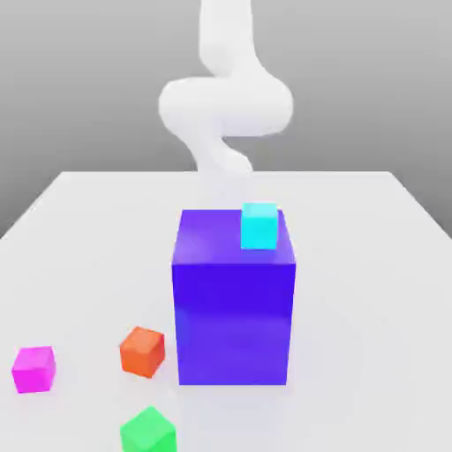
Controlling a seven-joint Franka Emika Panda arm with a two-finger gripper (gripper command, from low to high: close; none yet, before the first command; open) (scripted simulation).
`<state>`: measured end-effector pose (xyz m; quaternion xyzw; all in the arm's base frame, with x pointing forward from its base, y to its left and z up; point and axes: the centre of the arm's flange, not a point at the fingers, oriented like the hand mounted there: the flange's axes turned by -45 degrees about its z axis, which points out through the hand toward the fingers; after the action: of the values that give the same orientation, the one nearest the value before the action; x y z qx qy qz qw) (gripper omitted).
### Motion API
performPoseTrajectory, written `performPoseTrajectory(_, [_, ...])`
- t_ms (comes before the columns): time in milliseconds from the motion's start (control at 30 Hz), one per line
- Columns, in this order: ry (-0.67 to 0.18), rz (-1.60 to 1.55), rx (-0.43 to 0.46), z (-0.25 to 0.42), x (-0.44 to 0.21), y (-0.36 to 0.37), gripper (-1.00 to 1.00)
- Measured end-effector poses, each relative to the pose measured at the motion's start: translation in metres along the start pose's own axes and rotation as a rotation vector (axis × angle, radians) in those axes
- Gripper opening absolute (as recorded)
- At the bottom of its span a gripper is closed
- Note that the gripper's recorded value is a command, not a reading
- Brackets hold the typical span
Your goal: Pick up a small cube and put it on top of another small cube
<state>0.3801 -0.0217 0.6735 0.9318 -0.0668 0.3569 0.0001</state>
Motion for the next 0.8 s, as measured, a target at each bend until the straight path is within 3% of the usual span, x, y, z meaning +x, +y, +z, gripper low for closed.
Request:
performPoseTrajectory(367, [-0.270, 0.512, -0.232, 0.203, -0.056, 0.129, 0.00])
performPoseTrajectory(800, [-0.541, 1.154, -0.485, 0.350, -0.254, 0.278, 0.00])
